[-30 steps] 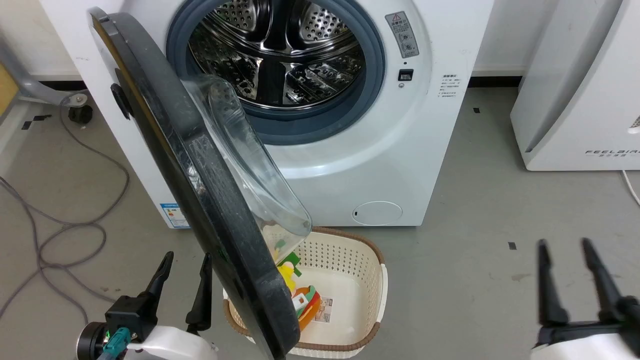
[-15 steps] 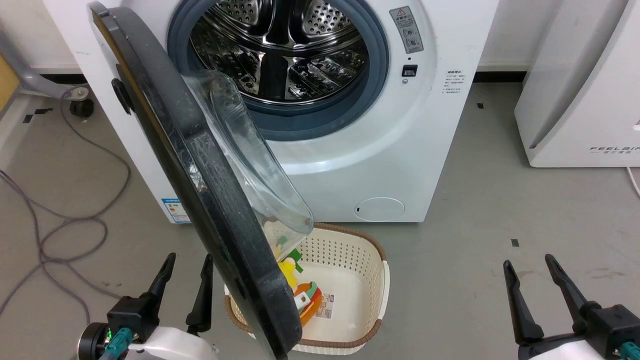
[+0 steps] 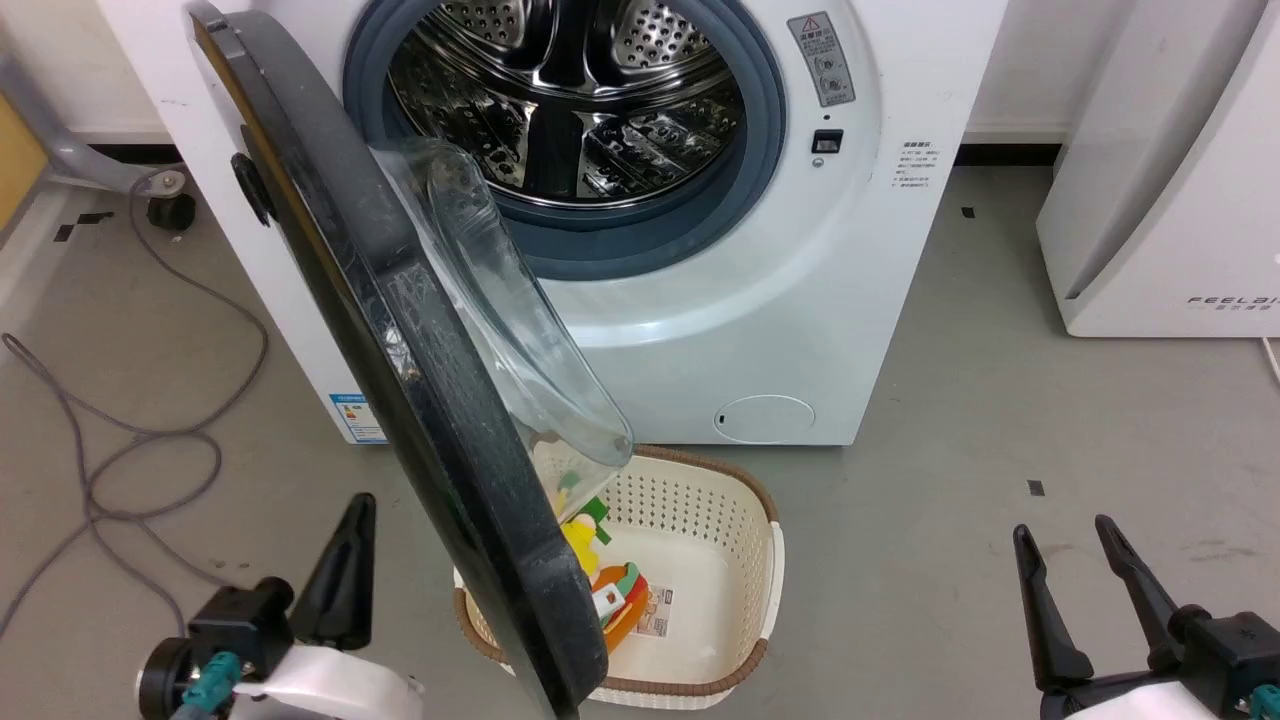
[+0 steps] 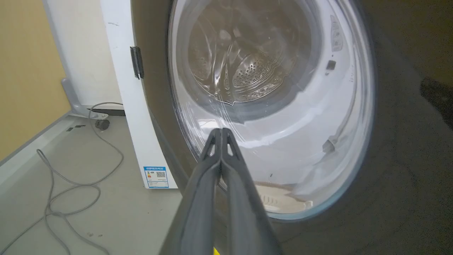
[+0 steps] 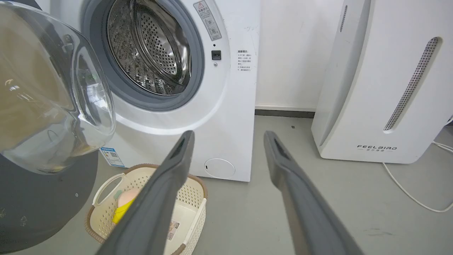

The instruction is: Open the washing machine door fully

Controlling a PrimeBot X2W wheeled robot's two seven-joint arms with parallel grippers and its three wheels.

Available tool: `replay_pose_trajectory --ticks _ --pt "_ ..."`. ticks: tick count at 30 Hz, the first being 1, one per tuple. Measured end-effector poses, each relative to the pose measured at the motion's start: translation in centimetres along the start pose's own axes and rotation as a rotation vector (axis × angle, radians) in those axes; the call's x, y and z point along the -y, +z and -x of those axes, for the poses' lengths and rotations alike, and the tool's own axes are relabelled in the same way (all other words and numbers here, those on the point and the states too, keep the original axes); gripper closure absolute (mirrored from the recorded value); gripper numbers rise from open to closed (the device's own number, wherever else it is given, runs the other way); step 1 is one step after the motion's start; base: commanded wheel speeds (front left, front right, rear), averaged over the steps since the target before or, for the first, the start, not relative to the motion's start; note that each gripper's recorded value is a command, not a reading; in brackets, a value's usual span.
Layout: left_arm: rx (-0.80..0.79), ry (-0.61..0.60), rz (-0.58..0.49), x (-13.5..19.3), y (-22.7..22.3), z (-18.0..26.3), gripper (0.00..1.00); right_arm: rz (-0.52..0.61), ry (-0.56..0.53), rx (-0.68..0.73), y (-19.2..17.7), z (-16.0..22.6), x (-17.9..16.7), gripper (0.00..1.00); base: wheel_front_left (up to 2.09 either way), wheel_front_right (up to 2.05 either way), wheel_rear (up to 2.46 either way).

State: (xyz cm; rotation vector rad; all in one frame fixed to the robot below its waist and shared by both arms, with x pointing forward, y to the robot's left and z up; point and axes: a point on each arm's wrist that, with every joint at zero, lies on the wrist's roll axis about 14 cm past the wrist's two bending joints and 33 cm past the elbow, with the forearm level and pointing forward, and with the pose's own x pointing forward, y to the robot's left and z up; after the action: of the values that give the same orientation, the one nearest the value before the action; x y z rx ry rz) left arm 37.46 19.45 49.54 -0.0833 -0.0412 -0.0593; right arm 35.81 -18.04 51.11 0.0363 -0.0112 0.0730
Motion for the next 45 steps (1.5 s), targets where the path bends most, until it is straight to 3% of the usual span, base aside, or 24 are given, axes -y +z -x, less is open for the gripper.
replay_pose_trajectory --ticks 9,16,25,31,37,45 --pt "0.151 0.036 0.000 -1.2 4.8 -0.4 1.00 -0.008 0.002 0.002 0.0 0.0 -0.1 0.00 0.00 0.00 0.00" --pt "0.385 0.040 -0.053 -1.6 12.5 -0.6 1.00 -0.011 -0.001 -0.003 -0.1 0.0 0.0 0.00 0.00 0.00 0.00" --pt "0.720 -0.021 -0.129 1.0 22.7 1.6 1.00 -0.017 -0.003 -0.010 -0.4 0.1 0.1 0.00 0.00 0.00 0.00" --pt "0.921 -0.128 -0.135 4.6 27.9 4.6 1.00 -0.022 -0.008 -0.015 -0.5 0.2 0.2 0.00 0.00 0.00 0.00" --pt "0.983 -0.298 -0.085 9.1 29.0 6.7 1.00 -0.034 -0.010 -0.019 -0.7 0.2 0.2 0.00 0.00 0.00 0.00" --pt "0.770 -0.553 0.031 15.0 24.3 7.3 1.00 -0.037 0.001 -0.029 -1.0 0.0 -0.1 0.00 0.00 0.00 0.00"
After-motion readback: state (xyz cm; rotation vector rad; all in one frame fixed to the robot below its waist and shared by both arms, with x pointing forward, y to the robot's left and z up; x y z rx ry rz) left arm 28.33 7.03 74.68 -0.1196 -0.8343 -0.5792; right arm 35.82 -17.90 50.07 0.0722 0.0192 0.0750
